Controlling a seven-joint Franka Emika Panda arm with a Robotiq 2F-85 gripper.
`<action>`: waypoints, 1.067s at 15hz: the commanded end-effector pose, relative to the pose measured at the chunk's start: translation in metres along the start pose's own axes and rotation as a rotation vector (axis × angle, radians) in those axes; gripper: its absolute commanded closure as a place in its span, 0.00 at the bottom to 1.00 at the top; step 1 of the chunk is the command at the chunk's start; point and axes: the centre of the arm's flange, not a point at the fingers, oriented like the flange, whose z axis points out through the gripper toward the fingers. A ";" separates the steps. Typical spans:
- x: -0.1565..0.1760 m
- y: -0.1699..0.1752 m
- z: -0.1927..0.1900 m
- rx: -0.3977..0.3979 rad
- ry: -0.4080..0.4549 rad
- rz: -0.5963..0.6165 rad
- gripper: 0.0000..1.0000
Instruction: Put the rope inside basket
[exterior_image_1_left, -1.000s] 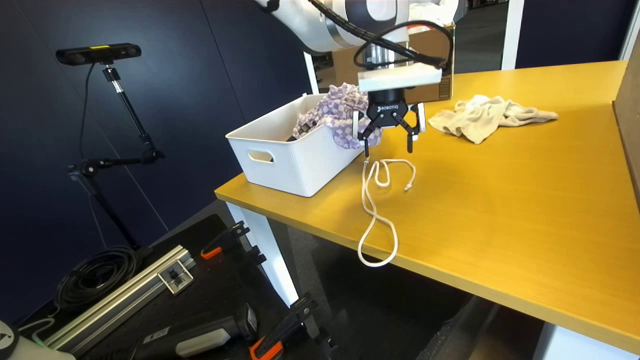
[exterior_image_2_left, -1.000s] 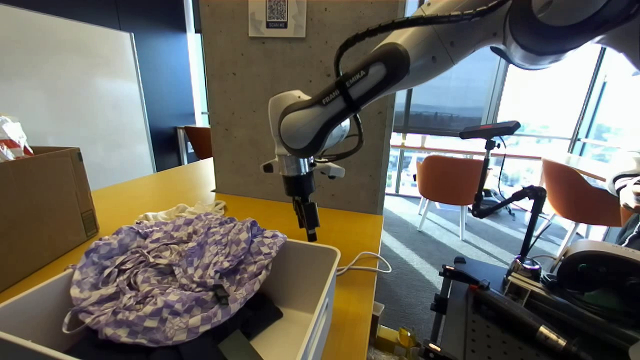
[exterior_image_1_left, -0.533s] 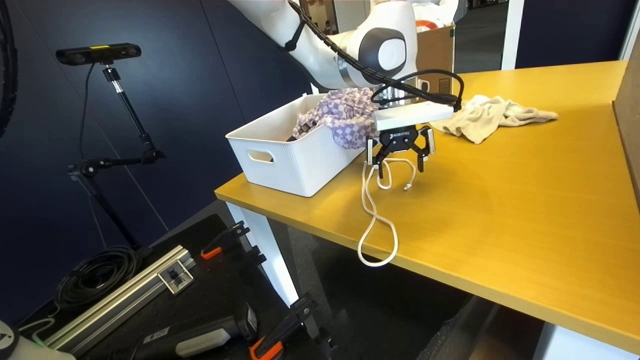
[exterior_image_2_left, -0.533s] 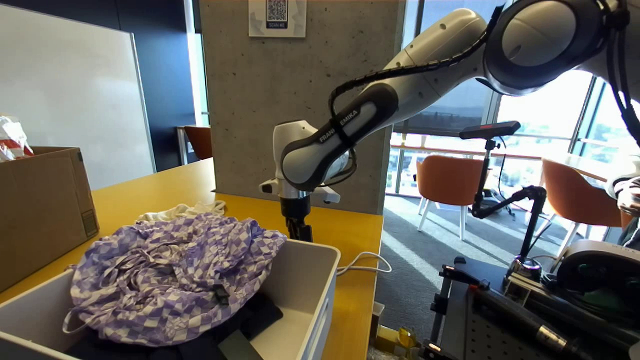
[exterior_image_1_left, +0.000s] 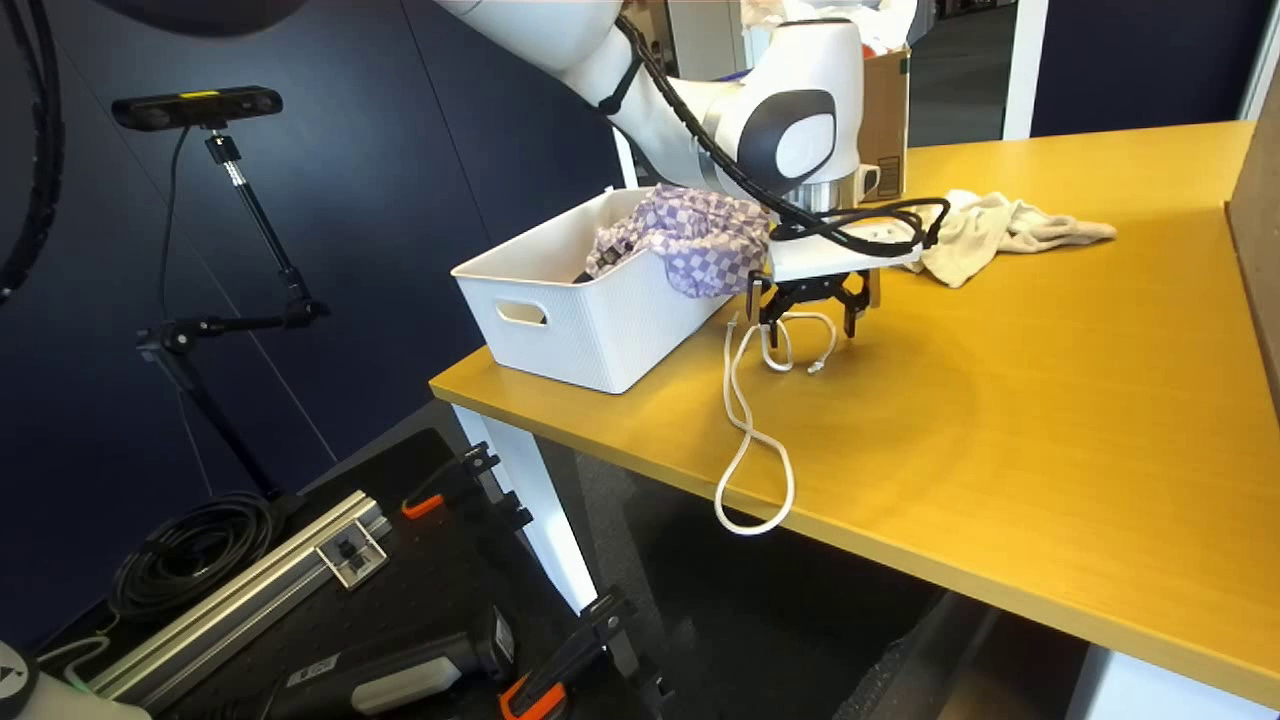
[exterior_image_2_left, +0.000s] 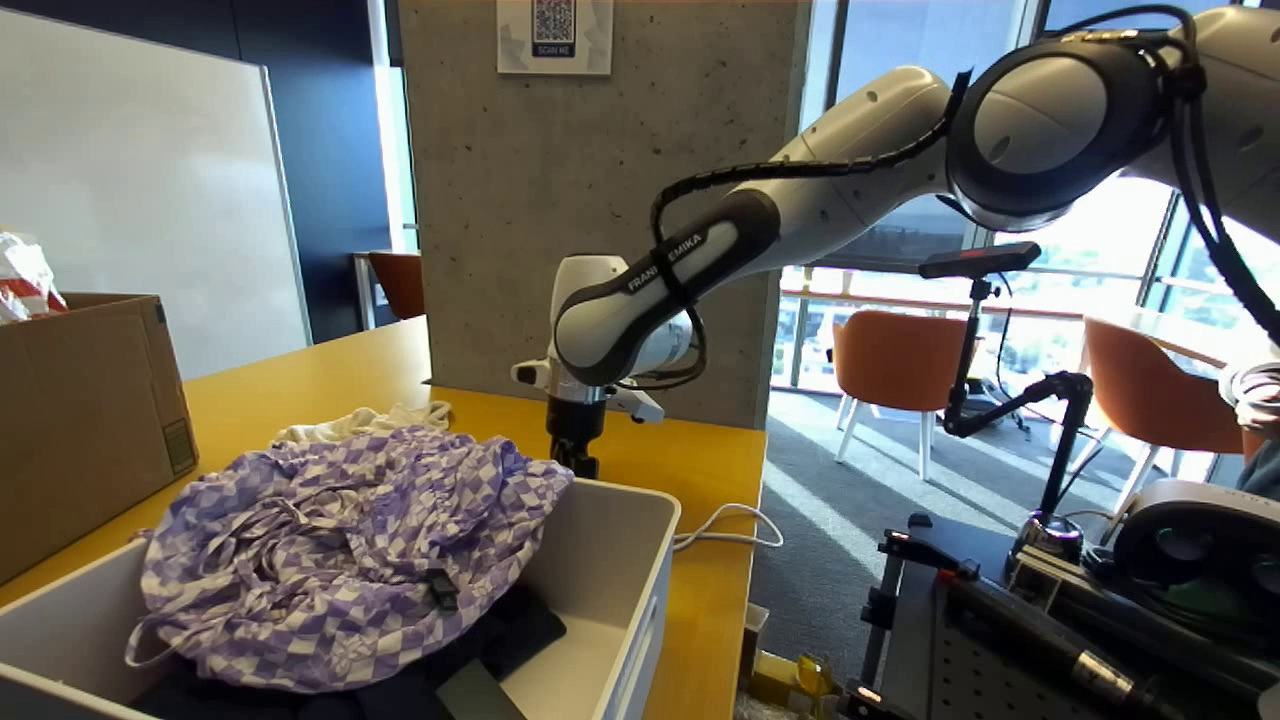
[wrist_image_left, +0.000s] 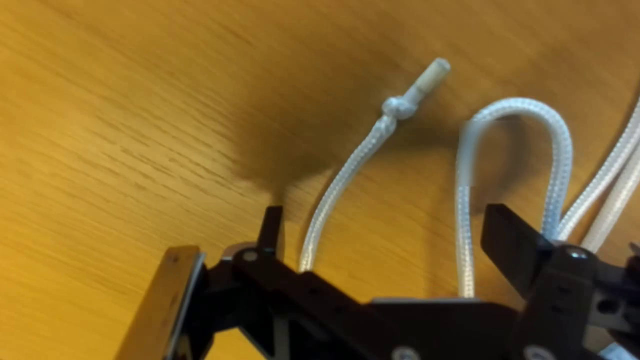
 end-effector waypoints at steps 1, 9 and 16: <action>0.013 0.012 0.004 0.047 0.113 -0.013 0.00; 0.009 0.002 -0.012 0.117 0.133 -0.043 0.00; -0.019 0.023 -0.012 0.108 0.107 -0.013 0.00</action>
